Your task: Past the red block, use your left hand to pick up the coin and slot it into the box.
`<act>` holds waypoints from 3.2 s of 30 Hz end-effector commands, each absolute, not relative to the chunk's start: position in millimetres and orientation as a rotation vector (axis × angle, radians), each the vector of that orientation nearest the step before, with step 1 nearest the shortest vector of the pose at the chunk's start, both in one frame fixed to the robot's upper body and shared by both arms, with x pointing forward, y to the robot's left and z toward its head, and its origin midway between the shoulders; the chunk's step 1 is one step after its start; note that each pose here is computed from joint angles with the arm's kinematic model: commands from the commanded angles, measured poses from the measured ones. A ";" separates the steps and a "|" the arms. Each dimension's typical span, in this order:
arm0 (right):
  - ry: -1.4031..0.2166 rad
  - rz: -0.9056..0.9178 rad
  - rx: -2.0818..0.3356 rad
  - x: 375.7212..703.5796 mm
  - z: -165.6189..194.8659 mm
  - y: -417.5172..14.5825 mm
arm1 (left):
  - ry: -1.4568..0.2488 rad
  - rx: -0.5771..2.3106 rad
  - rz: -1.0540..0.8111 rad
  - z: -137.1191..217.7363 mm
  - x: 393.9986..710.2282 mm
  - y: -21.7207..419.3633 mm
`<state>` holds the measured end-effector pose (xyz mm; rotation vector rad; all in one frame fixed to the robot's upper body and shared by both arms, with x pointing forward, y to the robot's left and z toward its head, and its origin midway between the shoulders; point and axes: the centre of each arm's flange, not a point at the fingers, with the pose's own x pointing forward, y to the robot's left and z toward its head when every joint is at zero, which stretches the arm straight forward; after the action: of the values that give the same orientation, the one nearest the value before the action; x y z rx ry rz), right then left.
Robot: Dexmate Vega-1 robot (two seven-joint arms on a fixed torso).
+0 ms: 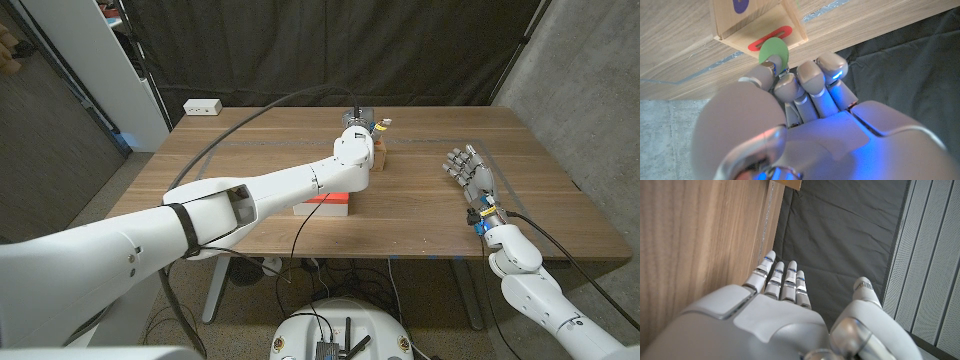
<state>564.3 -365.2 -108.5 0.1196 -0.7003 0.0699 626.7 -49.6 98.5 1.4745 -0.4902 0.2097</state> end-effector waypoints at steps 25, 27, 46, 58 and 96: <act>-0.689 0.065 0.125 564.6 -114.5 -366.8 | -0.467 1.472 0.183 86.2 640.8 -52.2; -0.687 0.063 0.130 565.0 -115.0 -366.6 | -0.463 1.471 0.178 84.5 642.7 -52.6; -0.689 0.067 0.129 565.1 -115.4 -362.7 | -0.441 1.477 0.137 77.9 650.3 -51.2; -0.690 0.069 0.131 565.0 -113.3 -359.6 | -0.408 1.505 0.115 80.7 649.7 -44.6; -0.687 0.077 0.124 567.5 -110.4 -353.6 | -0.473 1.485 0.147 100.9 631.5 -31.2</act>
<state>567.0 -354.9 -111.1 0.1300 -0.6903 0.0756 642.8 -39.0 88.2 1.5071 -0.4282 0.1178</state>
